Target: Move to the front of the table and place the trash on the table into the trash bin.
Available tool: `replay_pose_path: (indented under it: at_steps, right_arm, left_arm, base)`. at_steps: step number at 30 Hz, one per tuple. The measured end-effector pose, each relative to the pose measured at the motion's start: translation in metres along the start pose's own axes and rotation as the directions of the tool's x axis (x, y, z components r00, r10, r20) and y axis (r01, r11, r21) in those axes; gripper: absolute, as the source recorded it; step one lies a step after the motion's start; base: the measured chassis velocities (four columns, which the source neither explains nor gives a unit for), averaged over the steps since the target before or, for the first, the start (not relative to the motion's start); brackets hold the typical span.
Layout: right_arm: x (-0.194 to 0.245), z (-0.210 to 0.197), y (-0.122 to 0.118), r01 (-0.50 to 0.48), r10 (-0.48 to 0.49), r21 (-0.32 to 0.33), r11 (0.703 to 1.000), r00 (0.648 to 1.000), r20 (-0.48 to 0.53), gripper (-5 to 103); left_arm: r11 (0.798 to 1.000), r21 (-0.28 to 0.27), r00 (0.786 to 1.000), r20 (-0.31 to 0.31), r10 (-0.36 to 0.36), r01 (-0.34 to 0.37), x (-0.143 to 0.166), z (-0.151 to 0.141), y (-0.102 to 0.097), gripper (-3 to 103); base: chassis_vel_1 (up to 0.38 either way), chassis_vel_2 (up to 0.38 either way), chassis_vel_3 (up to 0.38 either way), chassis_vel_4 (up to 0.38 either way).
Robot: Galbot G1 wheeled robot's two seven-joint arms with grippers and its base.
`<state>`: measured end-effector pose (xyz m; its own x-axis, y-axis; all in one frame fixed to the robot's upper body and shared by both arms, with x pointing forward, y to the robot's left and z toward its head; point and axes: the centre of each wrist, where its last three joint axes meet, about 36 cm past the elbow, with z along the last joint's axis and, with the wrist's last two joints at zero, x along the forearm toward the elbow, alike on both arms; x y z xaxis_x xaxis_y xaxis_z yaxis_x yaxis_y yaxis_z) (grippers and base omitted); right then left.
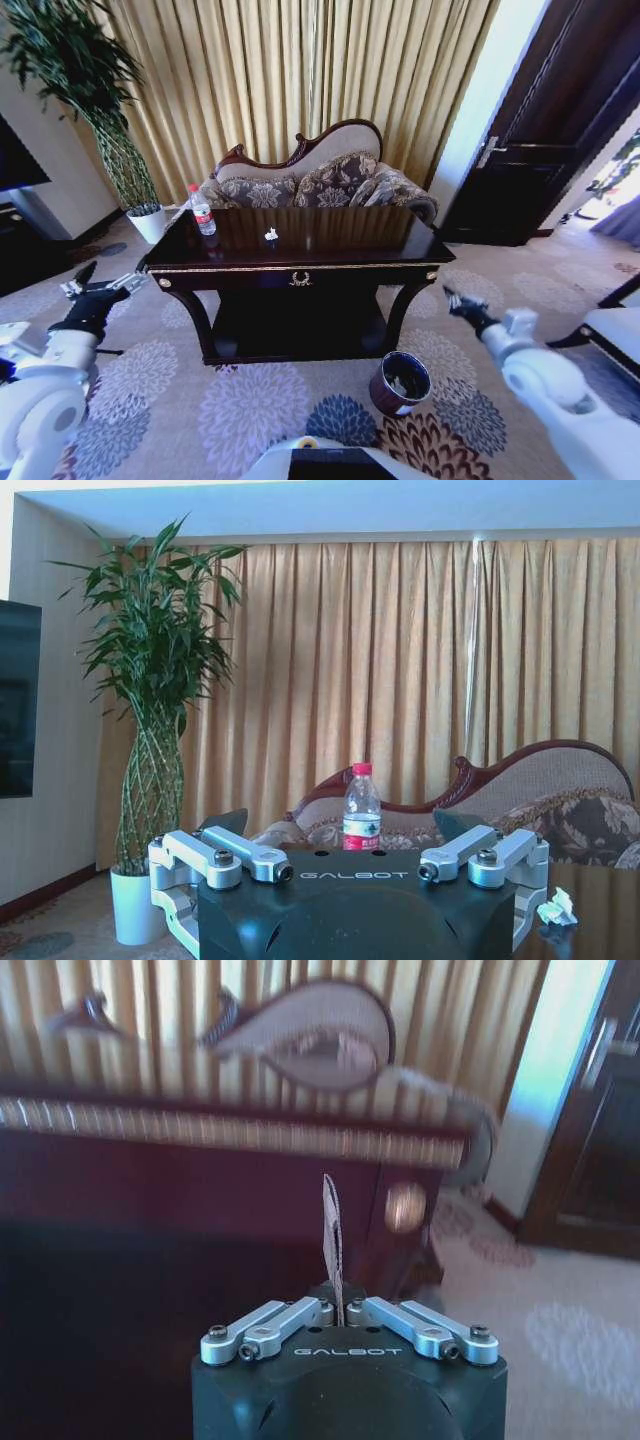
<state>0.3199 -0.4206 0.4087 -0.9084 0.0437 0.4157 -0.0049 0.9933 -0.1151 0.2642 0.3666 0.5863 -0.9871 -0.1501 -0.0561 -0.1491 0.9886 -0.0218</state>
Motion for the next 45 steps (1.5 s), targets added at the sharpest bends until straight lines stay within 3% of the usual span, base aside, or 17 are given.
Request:
replay_pose_path:
  at_steps: [10, 21, 31, 40, 42, 43, 45]
  right_arm:
    - [-0.068, 0.105, 0.004, -0.057, 0.061, 0.026, 0.998, 0.982, -0.18, 1]
    - [-0.088, 0.185, -0.017, -0.113, 0.129, 0.076, 0.991, 0.954, -0.269, 1]
    - [-0.089, 0.202, -0.019, -0.093, 0.114, 0.09, 0.992, 0.953, -0.279, -1]
    - [-0.086, 0.201, -0.015, -0.04, 0.064, 0.102, 0.994, 0.969, -0.239, 37]
    - [-0.086, 0.201, -0.015, -0.04, 0.064, 0.103, 0.994, 0.969, -0.238, 37]
    - [-0.086, 0.201, -0.016, -0.039, 0.063, 0.105, 0.994, 0.969, -0.238, 47]
    - [-0.086, 0.198, -0.017, -0.033, 0.058, 0.108, 0.994, 0.971, -0.234, 53]
  left_arm:
    - [1.0, -0.001, 1.0, 0.005, -0.002, 0.002, 0.004, -0.002, -0.002, 100]
    - [1.0, 0.004, 1.0, 0.007, 0.018, -0.018, 0.006, -0.003, -0.008, 100]
    - [1.0, -0.004, 1.0, 0.008, 0.021, -0.021, 0.011, -0.006, -0.011, 100]
    - [1.0, -0.008, 1.0, 0.019, 0.019, -0.019, 0.012, -0.007, -0.011, 100]
    - [1.0, -0.008, 1.0, 0.021, 0.017, -0.017, 0.012, -0.007, -0.01, 100]
    - [1.0, -0.009, 1.0, 0.023, 0.014, -0.014, 0.012, -0.007, -0.009, 100]
    - [1.0, -0.008, 1.0, 0.023, 0.012, -0.012, 0.011, -0.007, -0.009, 100]
  base:
    - [0.0, 0.0, 0.0, 0.0]
    - [0.0, 0.0, 0.0, 0.0]
    - [0.0, 0.0, 0.0, 0.0]
    - [0.0, 0.0, 0.0, 0.0]
    - [0.0, 0.0, 0.0, 0.0]
    - [0.0, 0.0, 0.0, 0.0]
    - [0.0, 0.0, 0.0, 0.0]
